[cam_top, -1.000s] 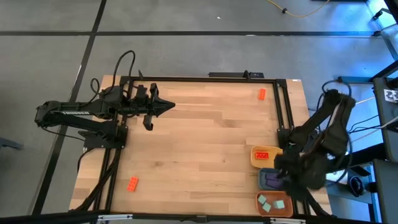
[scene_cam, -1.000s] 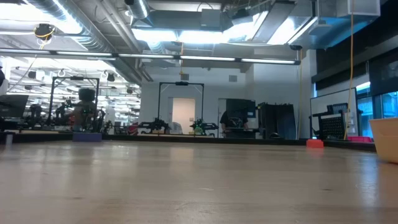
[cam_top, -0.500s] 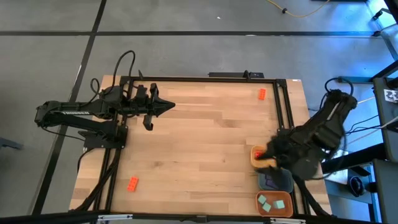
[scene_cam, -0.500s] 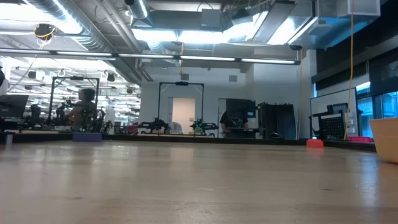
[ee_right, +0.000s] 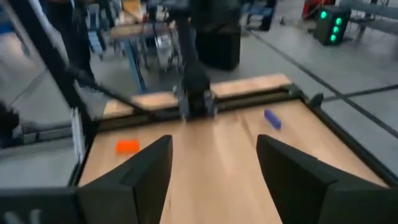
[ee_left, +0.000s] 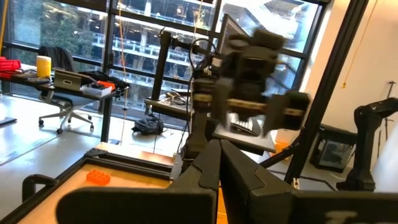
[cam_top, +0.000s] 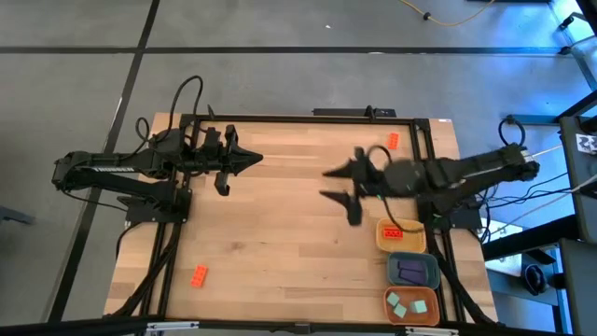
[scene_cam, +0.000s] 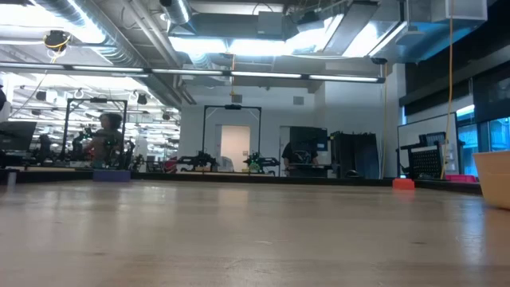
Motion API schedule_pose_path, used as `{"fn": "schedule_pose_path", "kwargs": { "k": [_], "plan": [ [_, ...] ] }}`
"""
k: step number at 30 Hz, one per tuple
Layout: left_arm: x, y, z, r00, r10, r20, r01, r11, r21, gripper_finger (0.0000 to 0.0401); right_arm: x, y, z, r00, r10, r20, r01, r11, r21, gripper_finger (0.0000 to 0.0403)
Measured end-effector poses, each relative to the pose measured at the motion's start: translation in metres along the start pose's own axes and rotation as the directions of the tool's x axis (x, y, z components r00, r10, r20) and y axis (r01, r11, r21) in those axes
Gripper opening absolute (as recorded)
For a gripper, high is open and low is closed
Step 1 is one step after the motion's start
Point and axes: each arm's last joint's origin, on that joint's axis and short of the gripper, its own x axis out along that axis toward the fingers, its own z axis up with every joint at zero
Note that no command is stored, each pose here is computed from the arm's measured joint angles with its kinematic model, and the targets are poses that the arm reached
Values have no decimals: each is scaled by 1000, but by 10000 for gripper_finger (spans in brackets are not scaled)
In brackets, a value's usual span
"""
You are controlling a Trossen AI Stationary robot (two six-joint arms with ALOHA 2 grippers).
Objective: Sort & place blocks by color
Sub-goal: Put the violet block into the blue bin
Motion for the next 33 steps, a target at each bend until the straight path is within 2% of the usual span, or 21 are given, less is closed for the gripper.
{"fn": "schedule_pose_path", "kwargs": {
  "k": [5, 8, 10, 16, 25, 29, 33],
  "plan": [
    [0, 0, 1, 1000, -11, 6, 11, 1000, 5, 0, 21, -50, -6, 989, 3, 147, -11, 998, 57, 237],
    [0, -1, 1, 1000, -27, 11, 27, 1000, 7, 0, 22, -70, -3, 966, -23, 256, 1, 996, 84, 237],
    [0, -1, 1, 999, -36, 8, 36, 999, 10, 0, 21, -79, -1, 961, -30, 273, 6, 996, 89, 236],
    [0, -1, 1, 999, -36, 8, 36, 998, 59, 0, 22, -87, 0, 964, 27, 265, -48, 996, 76, 236],
    [0, -1, 1, 1000, -28, 9, 27, 998, 62, 0, 22, -87, -1, 964, 94, 251, -113, 992, 63, 234],
    [0, -1, 1, 1000, -28, 9, 27, 998, 62, 0, 22, -86, -1, 963, 97, 250, -118, 991, 69, 191],
    [0, -1, 1, 1000, -27, 8, 27, 998, 62, 0, 22, -86, -1, 963, 97, 250, -116, 991, 62, 97]
  ]
}}
